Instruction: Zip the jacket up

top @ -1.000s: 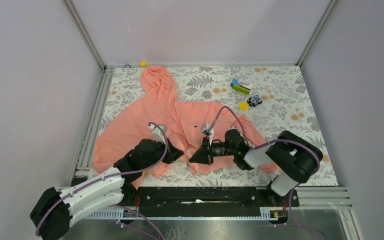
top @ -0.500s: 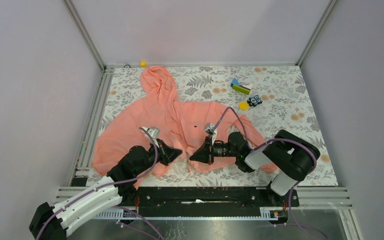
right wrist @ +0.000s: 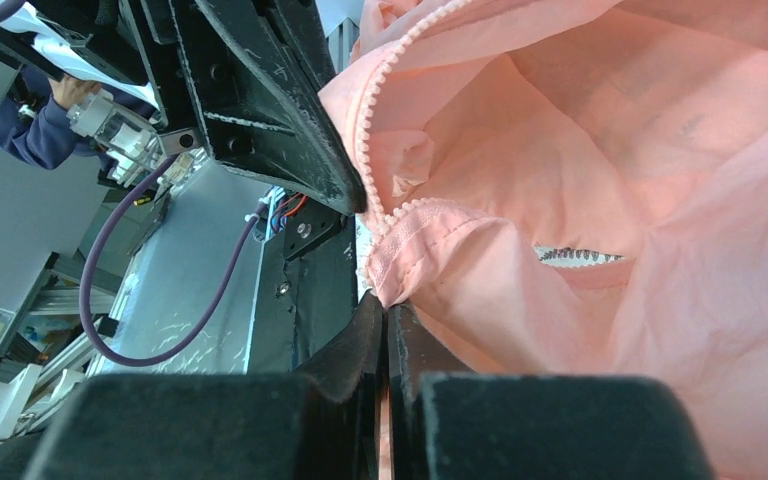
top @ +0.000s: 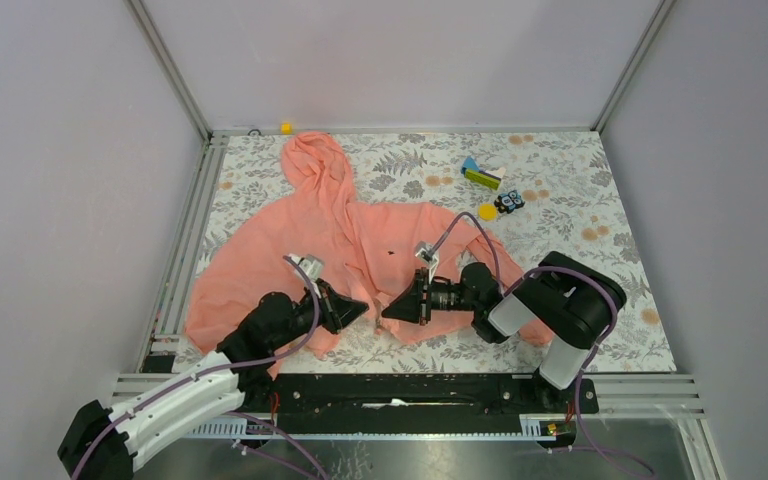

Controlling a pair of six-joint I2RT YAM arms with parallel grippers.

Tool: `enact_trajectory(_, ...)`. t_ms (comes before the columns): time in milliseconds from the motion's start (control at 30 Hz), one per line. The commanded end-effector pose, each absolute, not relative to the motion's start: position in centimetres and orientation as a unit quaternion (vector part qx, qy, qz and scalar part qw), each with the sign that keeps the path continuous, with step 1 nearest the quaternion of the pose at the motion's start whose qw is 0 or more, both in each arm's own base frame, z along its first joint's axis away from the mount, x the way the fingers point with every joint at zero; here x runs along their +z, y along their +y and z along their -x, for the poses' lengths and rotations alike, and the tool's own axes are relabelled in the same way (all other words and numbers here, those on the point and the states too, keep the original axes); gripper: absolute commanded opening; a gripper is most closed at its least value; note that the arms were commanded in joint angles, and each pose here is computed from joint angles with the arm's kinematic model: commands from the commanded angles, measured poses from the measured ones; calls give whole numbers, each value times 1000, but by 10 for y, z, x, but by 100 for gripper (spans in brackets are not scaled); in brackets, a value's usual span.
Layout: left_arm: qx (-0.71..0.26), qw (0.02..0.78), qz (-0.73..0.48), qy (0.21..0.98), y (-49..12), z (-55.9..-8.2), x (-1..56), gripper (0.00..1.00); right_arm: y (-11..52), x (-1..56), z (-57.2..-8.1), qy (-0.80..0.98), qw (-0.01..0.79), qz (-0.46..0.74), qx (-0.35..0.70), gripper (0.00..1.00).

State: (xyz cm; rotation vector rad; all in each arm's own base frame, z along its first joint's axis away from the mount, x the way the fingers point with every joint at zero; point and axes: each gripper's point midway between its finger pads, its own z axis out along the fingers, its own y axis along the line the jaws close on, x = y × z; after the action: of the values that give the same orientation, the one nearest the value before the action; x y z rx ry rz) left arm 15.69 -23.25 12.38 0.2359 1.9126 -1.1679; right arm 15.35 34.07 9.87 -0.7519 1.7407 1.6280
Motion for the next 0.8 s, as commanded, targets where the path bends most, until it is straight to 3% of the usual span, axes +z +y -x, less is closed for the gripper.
enact_trajectory(0,-498,455,-119,728,-238,-153,143,0,339,129,-153,603,357,308,643,0)
enact_trajectory(767,-502,454,-124,726,-239,-152,143,0,341,126,-157,610,349,295,648,0)
